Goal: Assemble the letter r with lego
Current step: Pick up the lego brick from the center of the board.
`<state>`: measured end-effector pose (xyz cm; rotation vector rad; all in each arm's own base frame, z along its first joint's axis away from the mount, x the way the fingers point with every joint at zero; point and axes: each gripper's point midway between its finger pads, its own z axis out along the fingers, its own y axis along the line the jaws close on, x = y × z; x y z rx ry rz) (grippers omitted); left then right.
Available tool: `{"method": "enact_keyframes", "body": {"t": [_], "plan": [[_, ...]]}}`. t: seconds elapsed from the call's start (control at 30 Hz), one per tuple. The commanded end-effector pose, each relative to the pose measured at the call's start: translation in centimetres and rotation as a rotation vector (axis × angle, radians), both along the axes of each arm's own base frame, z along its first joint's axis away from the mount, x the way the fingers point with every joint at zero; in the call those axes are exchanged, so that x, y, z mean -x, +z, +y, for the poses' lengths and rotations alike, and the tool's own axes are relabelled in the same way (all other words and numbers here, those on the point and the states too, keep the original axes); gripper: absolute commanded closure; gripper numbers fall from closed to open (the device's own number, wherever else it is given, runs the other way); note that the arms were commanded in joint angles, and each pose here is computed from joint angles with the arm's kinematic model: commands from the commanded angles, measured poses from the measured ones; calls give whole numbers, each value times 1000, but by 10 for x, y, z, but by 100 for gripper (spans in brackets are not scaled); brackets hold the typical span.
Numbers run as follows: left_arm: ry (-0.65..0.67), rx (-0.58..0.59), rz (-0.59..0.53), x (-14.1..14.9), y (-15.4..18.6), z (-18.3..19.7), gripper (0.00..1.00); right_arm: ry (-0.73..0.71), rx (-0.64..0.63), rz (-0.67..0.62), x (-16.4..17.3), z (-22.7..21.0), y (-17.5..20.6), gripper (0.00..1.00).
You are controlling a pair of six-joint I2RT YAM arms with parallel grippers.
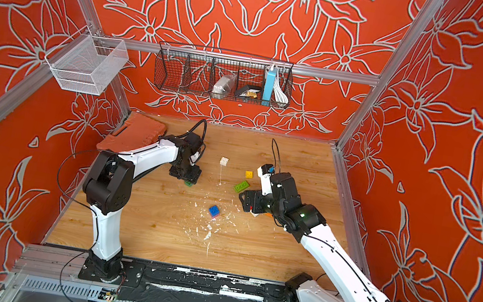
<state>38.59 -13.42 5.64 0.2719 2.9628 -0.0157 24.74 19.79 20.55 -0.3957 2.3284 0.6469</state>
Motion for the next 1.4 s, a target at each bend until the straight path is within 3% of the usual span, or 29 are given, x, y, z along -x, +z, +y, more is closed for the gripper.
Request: {"method": "enact_keyframes", "body": {"t": [0.0,0.53,0.93,1.03,1.13,1.23,1.37], "plan": [[-58,-41,12,-5,-3,3,27,7,-10,19,5,0,-6,7],[-101,-69,99,-5,-32,1,47,13,12,38,11,-5,-13,9],[-105,-66,95,-1,-27,-2,67,0,6,25,10,-7,-9,9],[-100,10,47,-2,-3,-13,72,-27,10,8,7,-11,-3,9],[-106,149,-75,-4,46,-32,79,-60,47,12,2,-16,1,8],[-114,284,-233,-3,106,-45,87,-86,88,22,-5,-20,7,8],[-204,471,-490,6,191,-62,90,-80,75,3,-14,-14,26,9]]}}
